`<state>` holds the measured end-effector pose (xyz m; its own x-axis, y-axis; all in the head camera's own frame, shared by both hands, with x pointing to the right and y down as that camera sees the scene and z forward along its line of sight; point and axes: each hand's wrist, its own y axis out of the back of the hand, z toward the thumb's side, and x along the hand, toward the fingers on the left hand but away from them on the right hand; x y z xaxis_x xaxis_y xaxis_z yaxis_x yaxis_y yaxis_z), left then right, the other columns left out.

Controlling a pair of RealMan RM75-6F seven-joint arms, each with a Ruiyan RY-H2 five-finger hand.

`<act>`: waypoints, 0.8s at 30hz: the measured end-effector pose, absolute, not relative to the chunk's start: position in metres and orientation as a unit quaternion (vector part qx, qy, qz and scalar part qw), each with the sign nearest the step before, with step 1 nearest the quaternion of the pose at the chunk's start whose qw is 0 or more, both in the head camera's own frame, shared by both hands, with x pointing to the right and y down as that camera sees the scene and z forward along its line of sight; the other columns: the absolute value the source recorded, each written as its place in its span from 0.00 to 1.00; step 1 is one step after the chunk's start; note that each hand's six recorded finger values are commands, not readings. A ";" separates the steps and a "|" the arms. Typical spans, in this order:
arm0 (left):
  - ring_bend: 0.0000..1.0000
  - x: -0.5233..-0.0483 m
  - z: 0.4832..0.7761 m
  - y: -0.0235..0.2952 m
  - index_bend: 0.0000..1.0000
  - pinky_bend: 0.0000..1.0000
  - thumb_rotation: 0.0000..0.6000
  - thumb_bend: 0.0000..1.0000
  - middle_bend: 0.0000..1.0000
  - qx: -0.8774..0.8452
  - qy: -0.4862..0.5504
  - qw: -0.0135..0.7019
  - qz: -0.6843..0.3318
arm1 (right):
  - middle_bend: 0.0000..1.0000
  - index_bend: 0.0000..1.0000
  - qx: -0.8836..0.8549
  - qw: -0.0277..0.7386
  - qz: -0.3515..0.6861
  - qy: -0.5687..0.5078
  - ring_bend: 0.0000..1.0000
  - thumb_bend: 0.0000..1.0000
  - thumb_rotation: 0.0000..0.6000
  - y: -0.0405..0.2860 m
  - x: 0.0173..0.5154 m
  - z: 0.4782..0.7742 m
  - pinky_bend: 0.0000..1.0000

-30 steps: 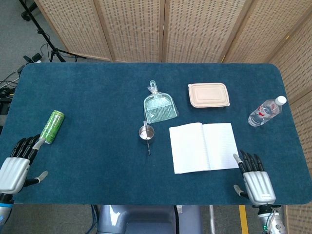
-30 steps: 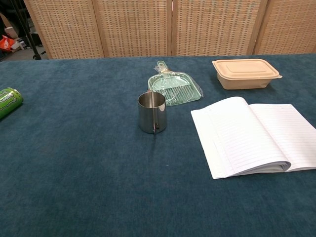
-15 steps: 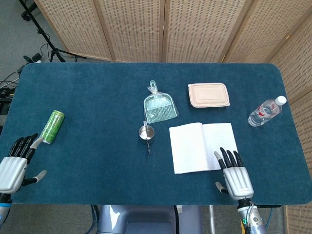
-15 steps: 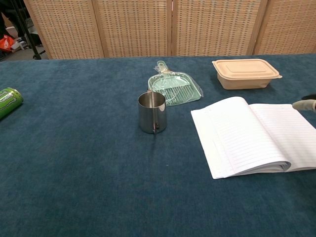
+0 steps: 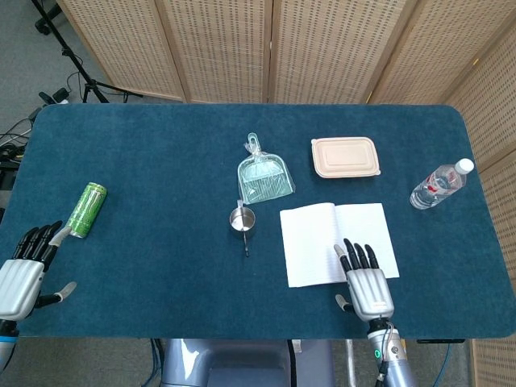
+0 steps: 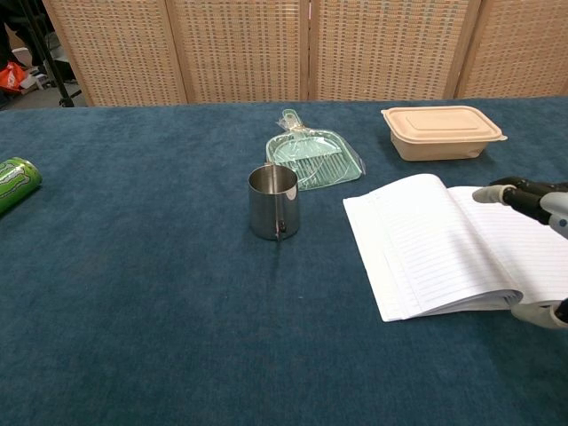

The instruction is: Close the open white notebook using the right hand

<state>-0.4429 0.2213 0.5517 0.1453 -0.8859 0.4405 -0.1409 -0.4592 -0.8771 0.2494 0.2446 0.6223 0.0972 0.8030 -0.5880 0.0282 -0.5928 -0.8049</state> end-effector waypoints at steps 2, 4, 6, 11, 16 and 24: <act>0.00 -0.443 0.552 0.221 0.00 0.00 1.00 0.19 0.00 -0.670 0.383 0.352 -0.530 | 0.00 0.00 -0.665 0.326 0.596 -0.312 0.00 0.26 1.00 0.244 0.247 0.624 0.00; 0.00 -0.443 0.552 0.221 0.00 0.00 1.00 0.19 0.00 -0.670 0.384 0.351 -0.530 | 0.00 0.00 -0.663 0.327 0.597 -0.311 0.00 0.26 1.00 0.243 0.244 0.626 0.00; 0.00 -0.444 0.552 0.221 0.00 0.00 1.00 0.19 0.00 -0.669 0.384 0.351 -0.530 | 0.00 0.00 -0.661 0.328 0.598 -0.312 0.00 0.26 1.00 0.241 0.241 0.627 0.00; 0.00 -0.444 0.553 0.221 0.00 0.00 1.00 0.19 0.00 -0.669 0.383 0.350 -0.532 | 0.00 0.00 -0.658 0.327 0.603 -0.311 0.00 0.26 1.00 0.239 0.237 0.631 0.00; 0.00 -0.445 0.554 0.220 0.00 0.00 1.00 0.19 0.00 -0.669 0.383 0.350 -0.533 | 0.00 0.00 -0.657 0.321 0.607 -0.312 0.00 0.26 1.00 0.240 0.234 0.635 0.00; 0.00 -0.444 0.555 0.220 0.00 0.00 1.00 0.19 0.00 -0.671 0.381 0.349 -0.532 | 0.00 0.00 -0.648 0.321 0.617 -0.312 0.00 0.26 1.00 0.241 0.231 0.638 0.00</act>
